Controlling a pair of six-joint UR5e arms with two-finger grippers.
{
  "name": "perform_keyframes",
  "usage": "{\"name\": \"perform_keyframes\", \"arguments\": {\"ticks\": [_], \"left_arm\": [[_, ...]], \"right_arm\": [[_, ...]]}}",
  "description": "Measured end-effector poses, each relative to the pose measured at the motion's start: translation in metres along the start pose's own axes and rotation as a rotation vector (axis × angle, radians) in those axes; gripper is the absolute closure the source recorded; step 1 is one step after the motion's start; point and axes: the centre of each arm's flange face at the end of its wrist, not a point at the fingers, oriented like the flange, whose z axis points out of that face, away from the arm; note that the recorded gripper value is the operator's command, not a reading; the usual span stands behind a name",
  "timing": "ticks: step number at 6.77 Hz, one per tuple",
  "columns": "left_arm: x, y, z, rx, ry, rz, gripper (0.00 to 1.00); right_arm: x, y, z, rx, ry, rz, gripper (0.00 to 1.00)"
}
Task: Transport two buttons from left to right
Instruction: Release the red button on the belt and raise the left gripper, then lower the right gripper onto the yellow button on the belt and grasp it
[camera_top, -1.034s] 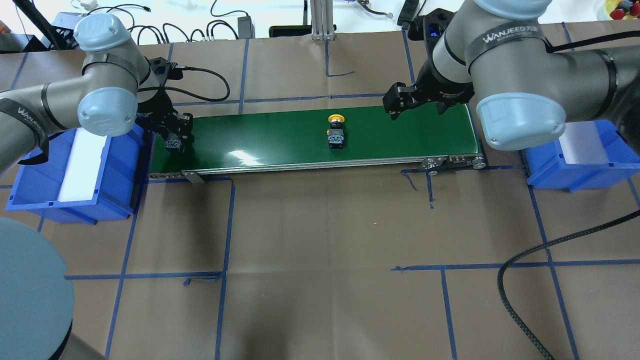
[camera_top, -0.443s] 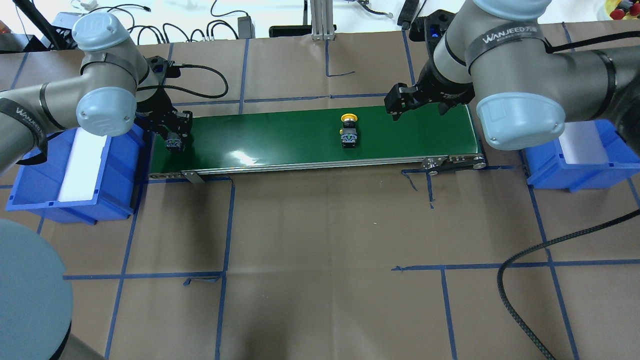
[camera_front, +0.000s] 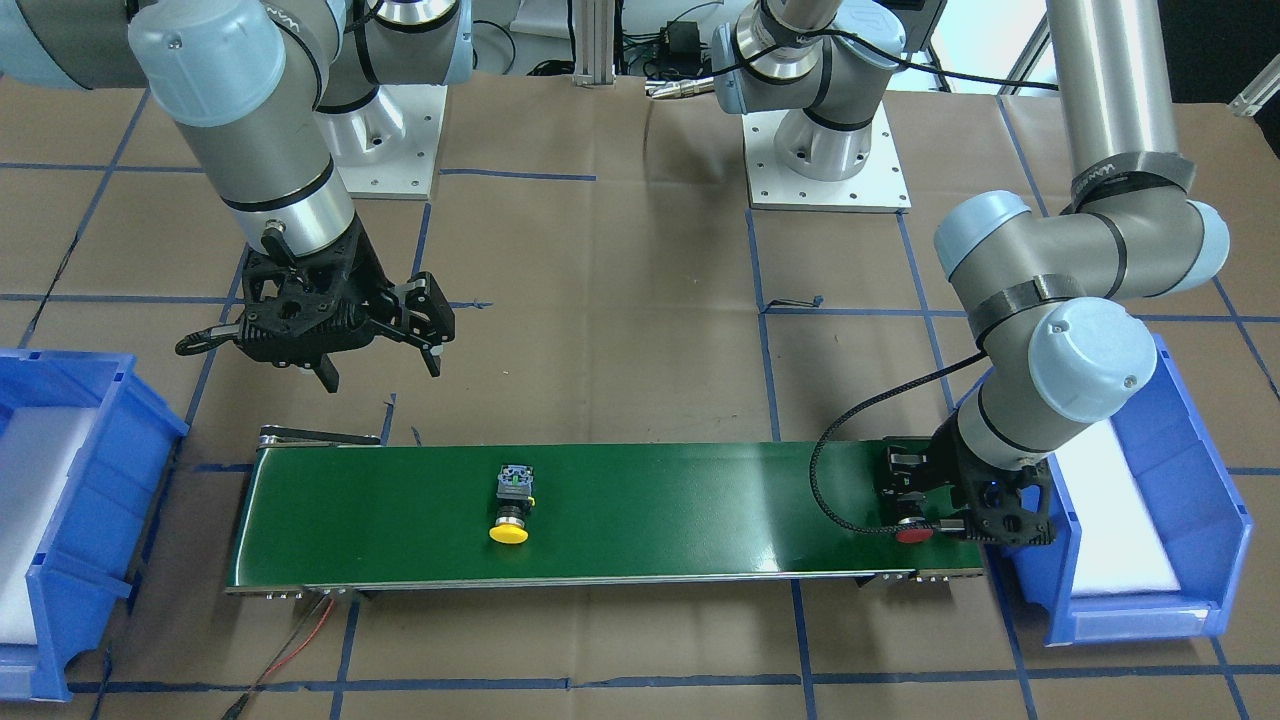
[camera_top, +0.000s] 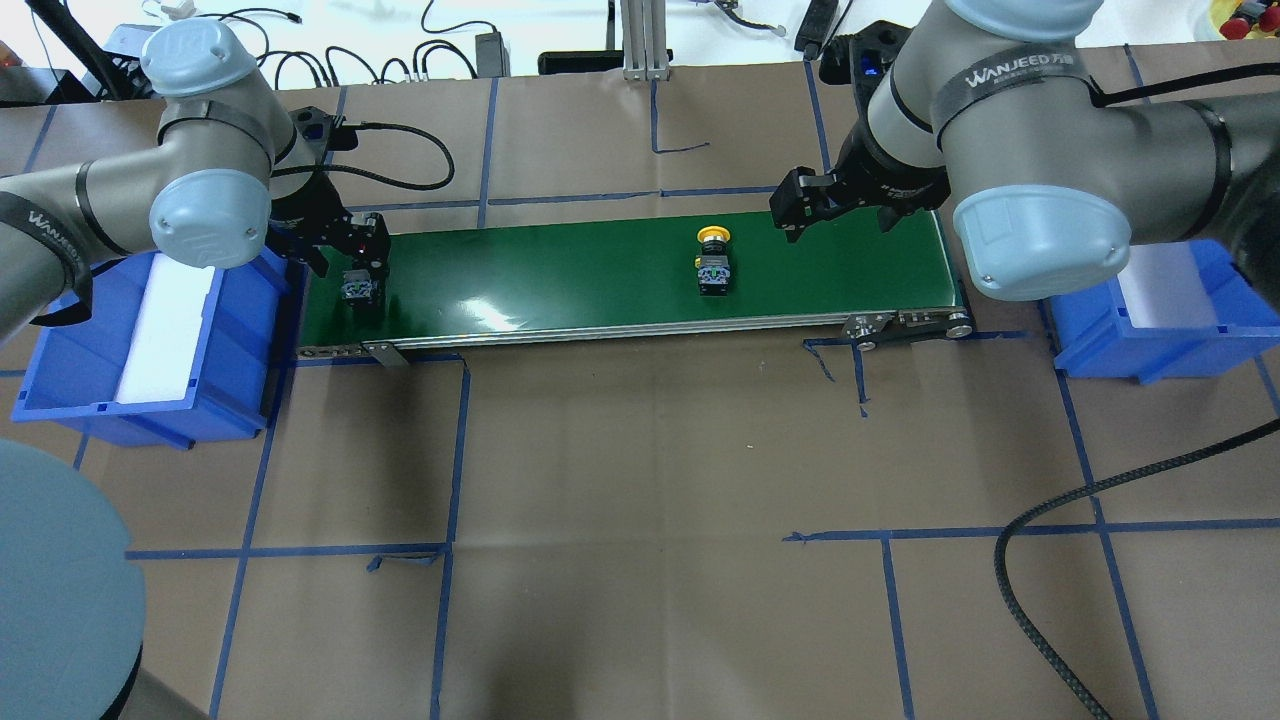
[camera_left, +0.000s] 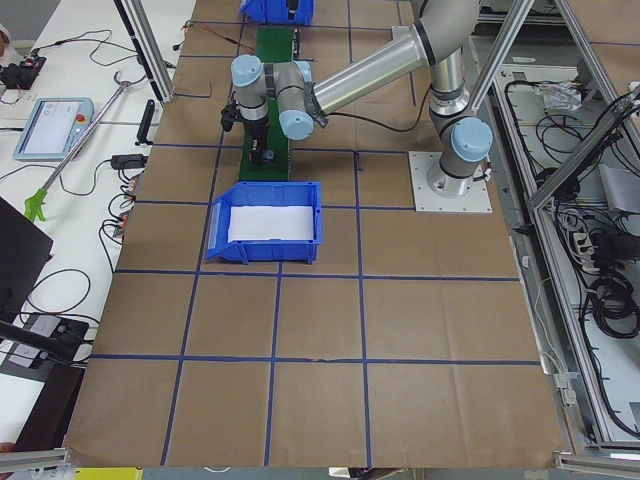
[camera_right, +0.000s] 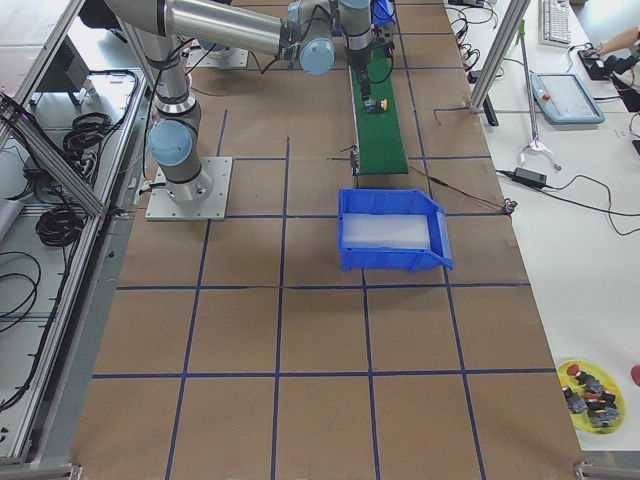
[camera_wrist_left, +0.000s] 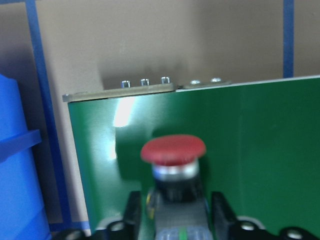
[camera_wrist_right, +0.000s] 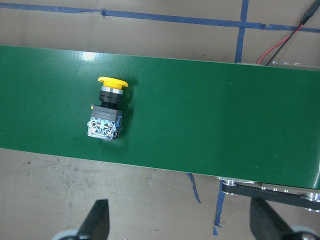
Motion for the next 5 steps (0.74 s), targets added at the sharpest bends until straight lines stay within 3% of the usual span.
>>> {"name": "perform_keyframes", "arguments": {"ticks": [3,5], "left_arm": [[-0.001,0.004,-0.055,0.021,-0.01,-0.012,0.0],[0.011,0.011,-0.112,-0.039,0.006,-0.071,0.0]], "right_arm": [[0.002,0.001,0.006,-0.009,0.003,0.008,0.0],[0.006,-0.01,0.036,-0.021,0.001,0.039,0.0]]}}
